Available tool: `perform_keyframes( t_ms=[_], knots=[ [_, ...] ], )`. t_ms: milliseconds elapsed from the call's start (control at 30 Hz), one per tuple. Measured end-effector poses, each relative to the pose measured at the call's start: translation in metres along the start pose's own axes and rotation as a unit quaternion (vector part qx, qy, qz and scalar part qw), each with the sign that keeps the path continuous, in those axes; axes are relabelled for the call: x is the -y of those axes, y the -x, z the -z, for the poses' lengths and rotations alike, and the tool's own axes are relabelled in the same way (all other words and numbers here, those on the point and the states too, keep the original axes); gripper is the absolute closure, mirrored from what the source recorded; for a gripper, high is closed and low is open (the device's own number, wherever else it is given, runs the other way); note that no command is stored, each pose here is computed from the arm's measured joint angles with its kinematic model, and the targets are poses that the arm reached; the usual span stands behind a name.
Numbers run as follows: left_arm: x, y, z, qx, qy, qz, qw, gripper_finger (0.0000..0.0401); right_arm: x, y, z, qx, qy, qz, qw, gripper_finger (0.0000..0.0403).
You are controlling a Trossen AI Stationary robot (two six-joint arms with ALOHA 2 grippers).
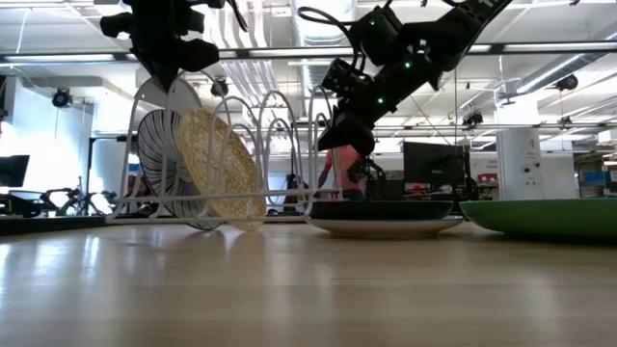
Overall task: Sort dishes
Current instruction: Adjust the dish rack
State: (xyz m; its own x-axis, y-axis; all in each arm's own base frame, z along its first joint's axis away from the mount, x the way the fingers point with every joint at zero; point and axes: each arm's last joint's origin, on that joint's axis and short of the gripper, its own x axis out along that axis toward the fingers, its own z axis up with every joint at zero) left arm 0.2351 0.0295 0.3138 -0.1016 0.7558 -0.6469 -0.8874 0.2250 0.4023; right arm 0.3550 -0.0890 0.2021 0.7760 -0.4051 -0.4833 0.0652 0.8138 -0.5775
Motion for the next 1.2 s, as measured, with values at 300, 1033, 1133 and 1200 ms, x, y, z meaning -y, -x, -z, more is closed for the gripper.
perform_keyframes(
  t_ms=[300, 1033, 1133, 1200],
  knots=[
    [-0.001, -0.003, -0.001, -0.005, 0.010, -0.003, 1.000, 0.0384, 0.000, -0.004, 0.002, 0.005, -0.010, -0.010, 1.000, 0.0403],
    [0.001, -0.012, 0.001, -0.012, 0.028, -0.015, 0.999, 0.0383, -0.003, -0.007, 0.010, 0.005, -0.007, -0.029, 1.000, 0.0403],
    [0.001, -0.012, 0.001, -0.018, 0.030, -0.011, 0.999, 0.0383, -0.002, -0.008, 0.015, 0.003, -0.012, -0.031, 0.999, 0.0403],
    [0.002, -0.012, 0.001, -0.023, 0.031, -0.009, 0.999, 0.0383, -0.001, -0.008, 0.017, 0.002, -0.014, -0.033, 0.999, 0.0403]
  ],
)
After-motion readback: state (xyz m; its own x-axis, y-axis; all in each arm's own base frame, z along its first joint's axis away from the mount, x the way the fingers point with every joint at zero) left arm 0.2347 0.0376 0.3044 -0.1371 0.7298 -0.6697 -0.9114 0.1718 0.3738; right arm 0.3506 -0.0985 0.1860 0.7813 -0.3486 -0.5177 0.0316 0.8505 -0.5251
